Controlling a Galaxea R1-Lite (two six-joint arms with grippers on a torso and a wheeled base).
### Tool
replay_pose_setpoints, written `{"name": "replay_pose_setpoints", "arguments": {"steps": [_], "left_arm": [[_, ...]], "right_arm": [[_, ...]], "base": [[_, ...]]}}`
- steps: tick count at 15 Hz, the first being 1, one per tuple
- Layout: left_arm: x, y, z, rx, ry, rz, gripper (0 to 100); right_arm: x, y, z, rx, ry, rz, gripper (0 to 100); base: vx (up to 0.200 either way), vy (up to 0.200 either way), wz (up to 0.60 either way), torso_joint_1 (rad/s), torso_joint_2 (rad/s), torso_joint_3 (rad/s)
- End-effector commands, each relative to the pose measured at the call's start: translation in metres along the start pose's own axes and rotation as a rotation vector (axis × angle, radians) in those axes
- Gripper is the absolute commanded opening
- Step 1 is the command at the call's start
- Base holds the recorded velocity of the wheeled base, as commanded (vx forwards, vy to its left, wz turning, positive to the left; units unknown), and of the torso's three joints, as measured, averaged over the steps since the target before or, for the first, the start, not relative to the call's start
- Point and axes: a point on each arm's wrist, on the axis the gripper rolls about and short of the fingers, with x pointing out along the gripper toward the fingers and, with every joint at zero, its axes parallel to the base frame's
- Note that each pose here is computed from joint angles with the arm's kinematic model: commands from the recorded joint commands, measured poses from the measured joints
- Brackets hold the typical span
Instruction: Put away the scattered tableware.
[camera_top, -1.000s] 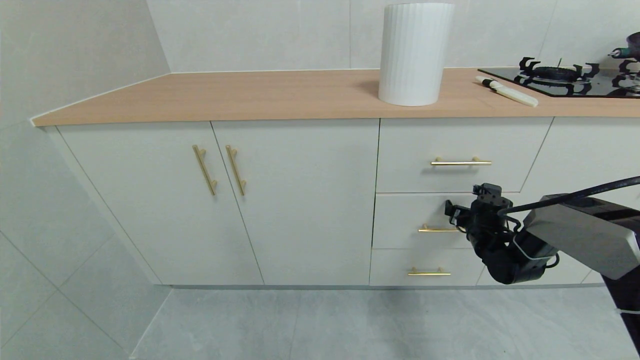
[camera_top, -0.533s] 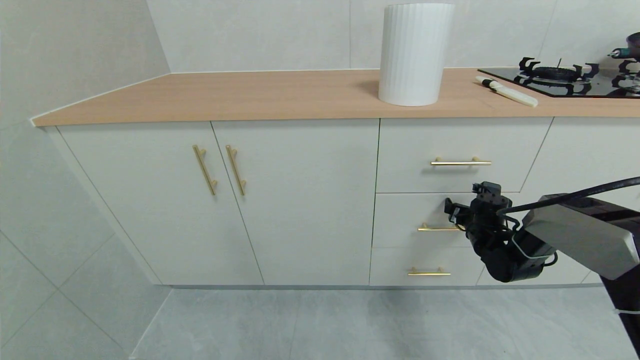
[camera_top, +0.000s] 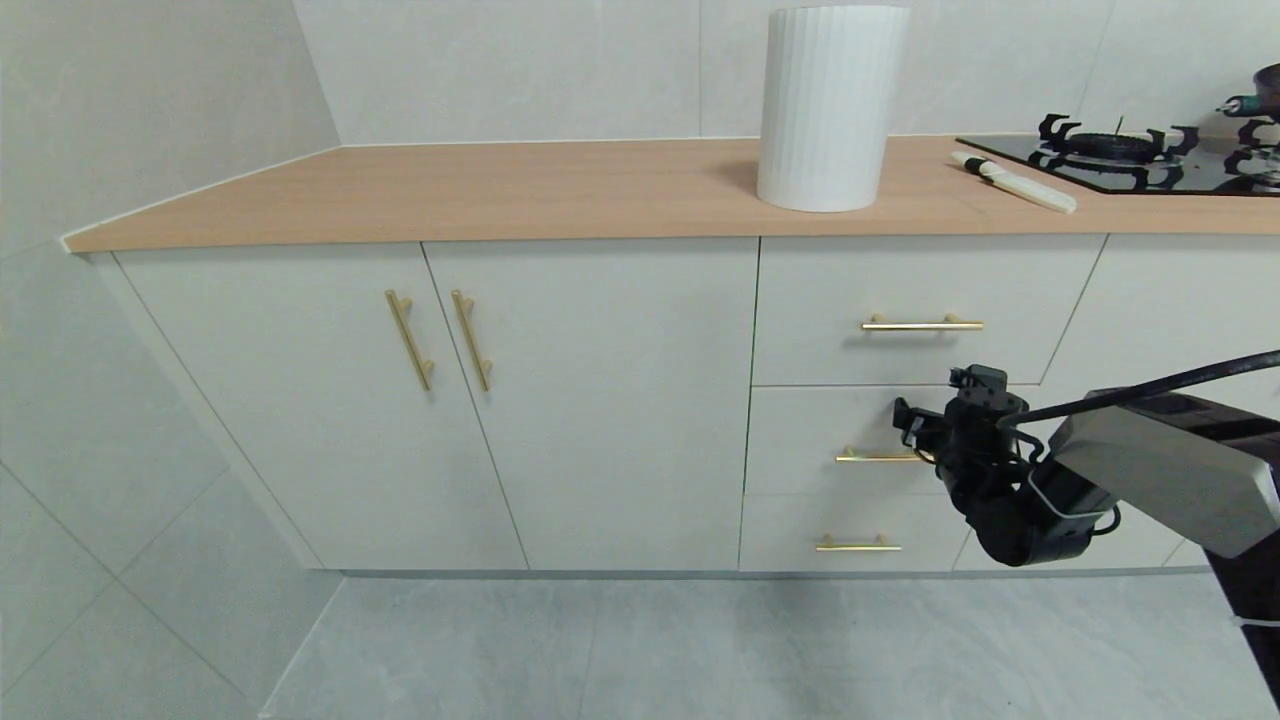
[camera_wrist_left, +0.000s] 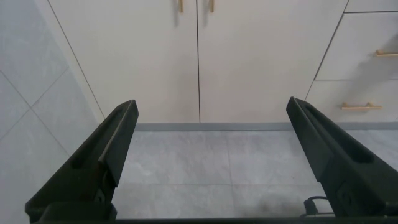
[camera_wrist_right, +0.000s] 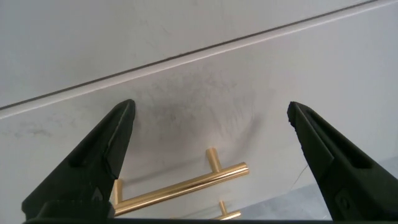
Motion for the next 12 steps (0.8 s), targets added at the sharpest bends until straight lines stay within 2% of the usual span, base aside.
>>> {"name": "replay_pose_setpoints", "arguments": {"steps": [1, 3, 5, 6, 8, 10, 12], "left_arm": [[0.0, 0.0, 0.0, 0.0, 0.0, 0.0, 100], [0.0, 0.0, 0.0, 0.0, 0.0, 0.0, 100], [0.0, 0.0, 0.0, 0.0, 0.0, 0.0, 100], [0.0, 0.0, 0.0, 0.0, 0.0, 0.0, 100], [0.0, 0.0, 0.0, 0.0, 0.0, 0.0, 100], [0.0, 0.0, 0.0, 0.0, 0.0, 0.001, 100], [0.0, 0.0, 0.0, 0.0, 0.0, 0.0, 100]], "right_arm": [[-0.015, -0.003, 0.017, 0.006, -0.004, -0.005, 100], [-0.044, -0.006, 0.046, 0.027, -0.021, 0.001, 100], [-0.074, -0.012, 0.075, 0.065, -0.097, -0.003, 100], [-0.102, -0.02, 0.098, 0.085, -0.147, -0.001, 100], [-0.147, -0.036, 0.123, 0.096, -0.18, -0.004, 100], [-0.219, -0.061, 0.16, 0.076, -0.276, 0.008, 100], [-0.273, -0.083, 0.174, 0.049, -0.358, -0.007, 100]], "base": [[0.0, 0.0, 0.0, 0.0, 0.0, 0.0], [0.0, 0.0, 0.0, 0.0, 0.0, 0.0], [0.0, 0.0, 0.0, 0.0, 0.0, 0.0], [0.0, 0.0, 0.0, 0.0, 0.0, 0.0], [0.0, 0.0, 0.0, 0.0, 0.0, 0.0], [0.0, 0.0, 0.0, 0.0, 0.0, 0.0], [0.0, 0.0, 0.0, 0.0, 0.0, 0.0]]}}
